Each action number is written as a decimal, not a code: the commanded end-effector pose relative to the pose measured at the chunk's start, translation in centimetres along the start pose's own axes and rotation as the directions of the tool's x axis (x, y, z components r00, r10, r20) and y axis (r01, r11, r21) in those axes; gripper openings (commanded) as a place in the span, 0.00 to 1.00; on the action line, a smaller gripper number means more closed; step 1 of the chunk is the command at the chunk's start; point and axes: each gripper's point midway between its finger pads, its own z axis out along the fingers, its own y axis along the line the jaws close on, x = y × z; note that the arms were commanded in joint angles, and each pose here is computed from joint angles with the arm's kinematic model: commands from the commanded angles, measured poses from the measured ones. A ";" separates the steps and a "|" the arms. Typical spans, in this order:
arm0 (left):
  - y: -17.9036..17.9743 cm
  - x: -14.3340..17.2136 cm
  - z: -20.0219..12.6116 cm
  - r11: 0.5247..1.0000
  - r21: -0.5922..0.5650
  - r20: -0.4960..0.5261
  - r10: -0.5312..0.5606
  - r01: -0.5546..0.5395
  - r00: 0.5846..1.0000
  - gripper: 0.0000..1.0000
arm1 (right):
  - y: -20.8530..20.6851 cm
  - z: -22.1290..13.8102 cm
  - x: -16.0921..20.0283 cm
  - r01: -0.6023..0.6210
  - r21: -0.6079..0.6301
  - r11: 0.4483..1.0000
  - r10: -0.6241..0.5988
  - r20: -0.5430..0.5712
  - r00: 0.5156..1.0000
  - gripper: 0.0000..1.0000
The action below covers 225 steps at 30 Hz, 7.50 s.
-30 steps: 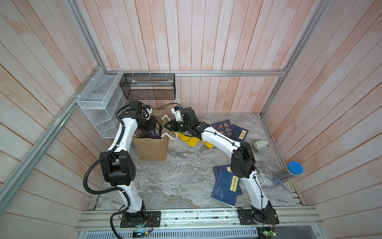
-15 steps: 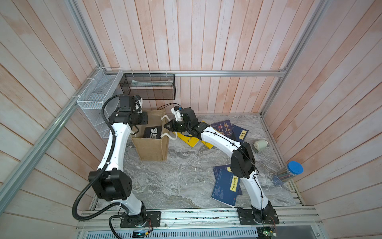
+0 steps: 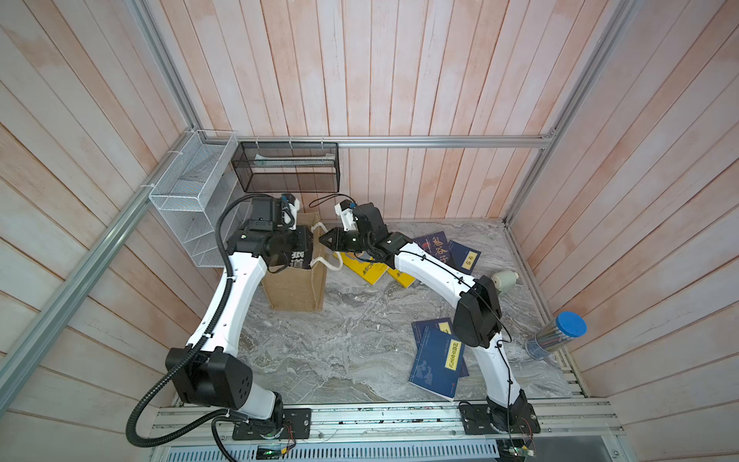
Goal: Put the books into the canvas bag
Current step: Place the book in the canvas bag, then pick up the book from the book, then place the book in the canvas bag.
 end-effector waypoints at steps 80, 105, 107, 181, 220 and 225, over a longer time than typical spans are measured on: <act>-29.3 35.4 10.5 0.741 0.528 -0.639 0.025 0.415 0.769 0.48 | -24.1 -31.2 34.8 -0.595 0.698 0.399 0.670 0.221 0.709 0.50; -25.9 29.1 9.4 0.825 0.461 -0.499 -0.063 0.327 0.864 0.00 | -19.4 -26.9 23.7 -0.310 0.655 0.690 0.395 0.019 0.919 0.50; -24.5 28.5 9.4 0.842 0.433 -0.480 -0.087 0.322 0.873 0.00 | -18.9 -26.7 22.9 -0.293 0.645 0.706 0.371 0.016 0.929 0.51; -12.8 -0.7 -5.0 0.987 0.115 0.410 0.053 -0.109 0.911 0.00 | -12.5 -18.3 10.1 -0.245 0.378 0.893 0.216 0.120 0.969 0.43; 4.2 -5.3 -8.5 0.980 -0.197 0.362 0.066 0.007 0.930 0.00 | 0.5 1.6 -0.8 0.015 0.158 0.987 -0.029 0.086 0.996 0.50; 5.2 -3.1 -7.6 0.973 -0.230 0.262 0.094 -0.032 0.960 0.00 | 0.1 3.3 0.9 0.005 0.155 0.988 -0.009 0.022 1.000 0.50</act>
